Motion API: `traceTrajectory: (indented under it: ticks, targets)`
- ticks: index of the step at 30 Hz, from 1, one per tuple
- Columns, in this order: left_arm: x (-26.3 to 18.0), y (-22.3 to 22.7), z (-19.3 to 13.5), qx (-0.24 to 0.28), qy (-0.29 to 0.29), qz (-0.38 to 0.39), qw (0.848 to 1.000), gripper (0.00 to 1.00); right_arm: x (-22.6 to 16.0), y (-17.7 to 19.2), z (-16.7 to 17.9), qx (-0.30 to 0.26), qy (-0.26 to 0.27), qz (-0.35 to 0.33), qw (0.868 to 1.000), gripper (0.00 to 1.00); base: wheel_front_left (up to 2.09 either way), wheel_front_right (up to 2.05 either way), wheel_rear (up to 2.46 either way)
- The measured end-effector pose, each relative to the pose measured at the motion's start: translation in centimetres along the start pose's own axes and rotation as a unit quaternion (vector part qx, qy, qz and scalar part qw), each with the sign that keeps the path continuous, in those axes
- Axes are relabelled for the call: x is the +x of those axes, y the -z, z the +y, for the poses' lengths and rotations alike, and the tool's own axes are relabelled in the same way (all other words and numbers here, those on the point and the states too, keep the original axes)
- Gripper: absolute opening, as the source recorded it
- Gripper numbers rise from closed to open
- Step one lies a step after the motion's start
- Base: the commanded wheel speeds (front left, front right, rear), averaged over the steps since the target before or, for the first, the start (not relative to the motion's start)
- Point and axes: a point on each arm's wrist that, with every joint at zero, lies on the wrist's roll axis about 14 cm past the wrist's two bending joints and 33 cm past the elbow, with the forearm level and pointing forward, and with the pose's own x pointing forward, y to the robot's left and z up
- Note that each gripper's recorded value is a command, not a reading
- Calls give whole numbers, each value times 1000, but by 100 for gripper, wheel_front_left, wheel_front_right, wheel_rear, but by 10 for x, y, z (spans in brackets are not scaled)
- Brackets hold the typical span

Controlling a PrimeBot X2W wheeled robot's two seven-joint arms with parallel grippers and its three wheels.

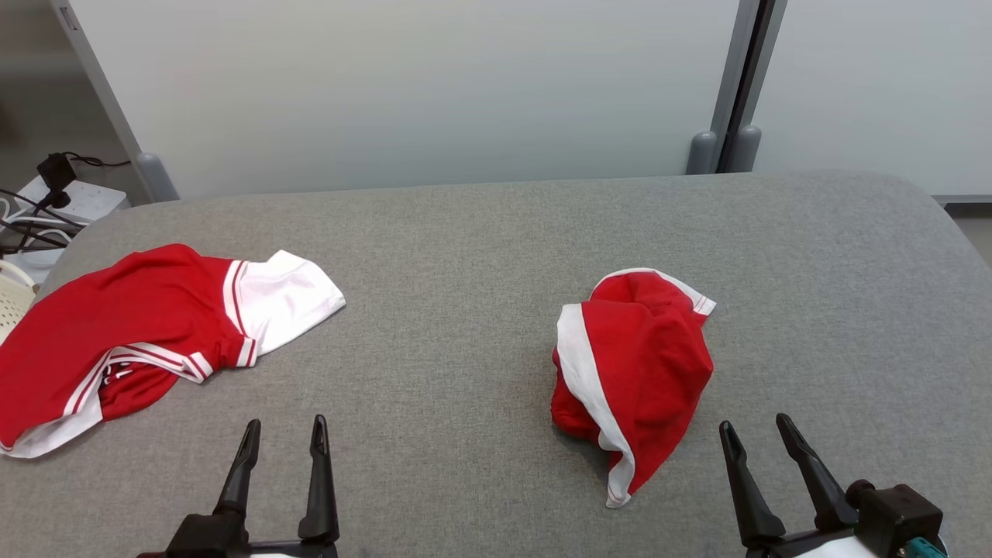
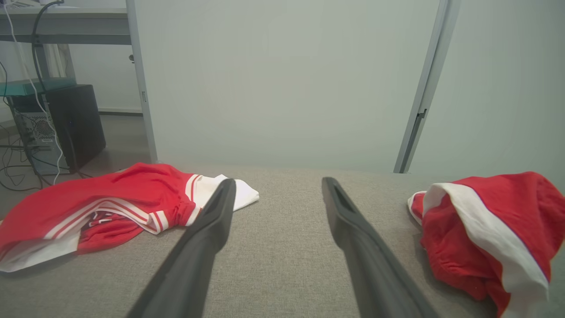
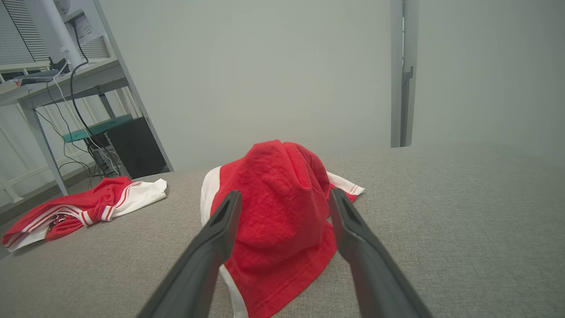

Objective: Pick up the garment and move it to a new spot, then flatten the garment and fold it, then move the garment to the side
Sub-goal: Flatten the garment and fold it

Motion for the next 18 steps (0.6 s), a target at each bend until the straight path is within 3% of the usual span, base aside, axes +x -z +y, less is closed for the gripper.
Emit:
traceTrajectory:
  ticks: [8, 18]
  targets:
    - [-2, 4, -2, -9, 1, 7, 1000, 100, 0, 3, 2, 3, -3, 5, 1000, 100, 0, 0, 0]
    - [-1, 13, -11, -10, 15, 21, 1000, 100, 3, 69, 37, 14, -61, 115, 991, 100, 0, 0, 0]
